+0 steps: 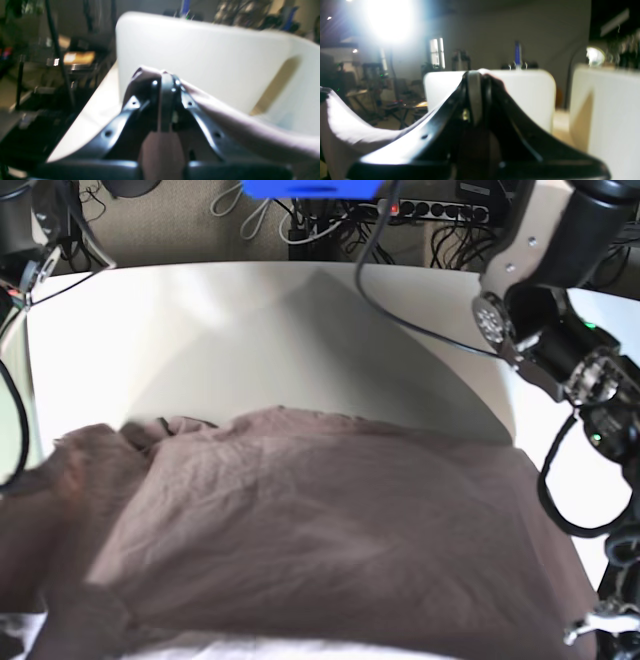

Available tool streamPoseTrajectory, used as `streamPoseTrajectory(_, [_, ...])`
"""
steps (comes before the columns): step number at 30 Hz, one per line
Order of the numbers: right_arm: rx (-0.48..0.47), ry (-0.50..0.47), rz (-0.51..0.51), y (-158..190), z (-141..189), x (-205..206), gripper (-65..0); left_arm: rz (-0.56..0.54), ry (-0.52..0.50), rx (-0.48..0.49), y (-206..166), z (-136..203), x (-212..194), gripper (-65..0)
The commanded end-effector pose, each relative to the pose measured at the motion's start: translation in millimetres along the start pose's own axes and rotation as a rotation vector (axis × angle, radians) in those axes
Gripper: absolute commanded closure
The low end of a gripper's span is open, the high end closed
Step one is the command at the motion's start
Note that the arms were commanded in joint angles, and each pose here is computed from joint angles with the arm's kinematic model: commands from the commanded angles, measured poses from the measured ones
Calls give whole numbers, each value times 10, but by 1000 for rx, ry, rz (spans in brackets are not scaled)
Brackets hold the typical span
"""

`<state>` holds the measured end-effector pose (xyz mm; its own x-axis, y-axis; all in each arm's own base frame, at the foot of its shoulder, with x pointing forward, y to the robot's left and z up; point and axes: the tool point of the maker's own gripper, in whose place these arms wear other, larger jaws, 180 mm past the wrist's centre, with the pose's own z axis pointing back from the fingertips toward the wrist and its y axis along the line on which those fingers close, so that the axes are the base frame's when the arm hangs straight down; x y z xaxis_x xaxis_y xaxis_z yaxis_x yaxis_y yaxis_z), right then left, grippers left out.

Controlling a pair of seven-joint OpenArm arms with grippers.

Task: Layout the t-shirt on the table in an organized manner, then fold the t-shirt properly
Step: 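Lift the shirt with both grippers and shake it out in the air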

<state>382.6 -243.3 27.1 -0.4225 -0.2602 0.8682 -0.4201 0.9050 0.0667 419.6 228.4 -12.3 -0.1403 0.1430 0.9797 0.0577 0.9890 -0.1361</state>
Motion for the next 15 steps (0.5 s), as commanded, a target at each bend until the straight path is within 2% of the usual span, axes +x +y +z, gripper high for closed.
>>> streamPoseTrajectory(1, [13,-60,-11,-10,-83,153,0,3,-54,-12,-30,-36,158,-1])
streamPoseTrajectory(4, [-21,-2,-91,-213,-213,-154,0,43,34,8,75,-188,-128,-1])
streamPoseTrajectory(8, [-63,87,-177,-395,-277,-600,0,85,77,27,192,-344,-380,-1])
streamPoseTrajectory(10, [-82,120,-237,-448,-335,-871,0,103,132,57,301,-446,-633,-1])
streamPoseTrajectory(15, [-167,214,-362,-615,-306,-1570,0,165,216,92,473,-624,-1165,-1])
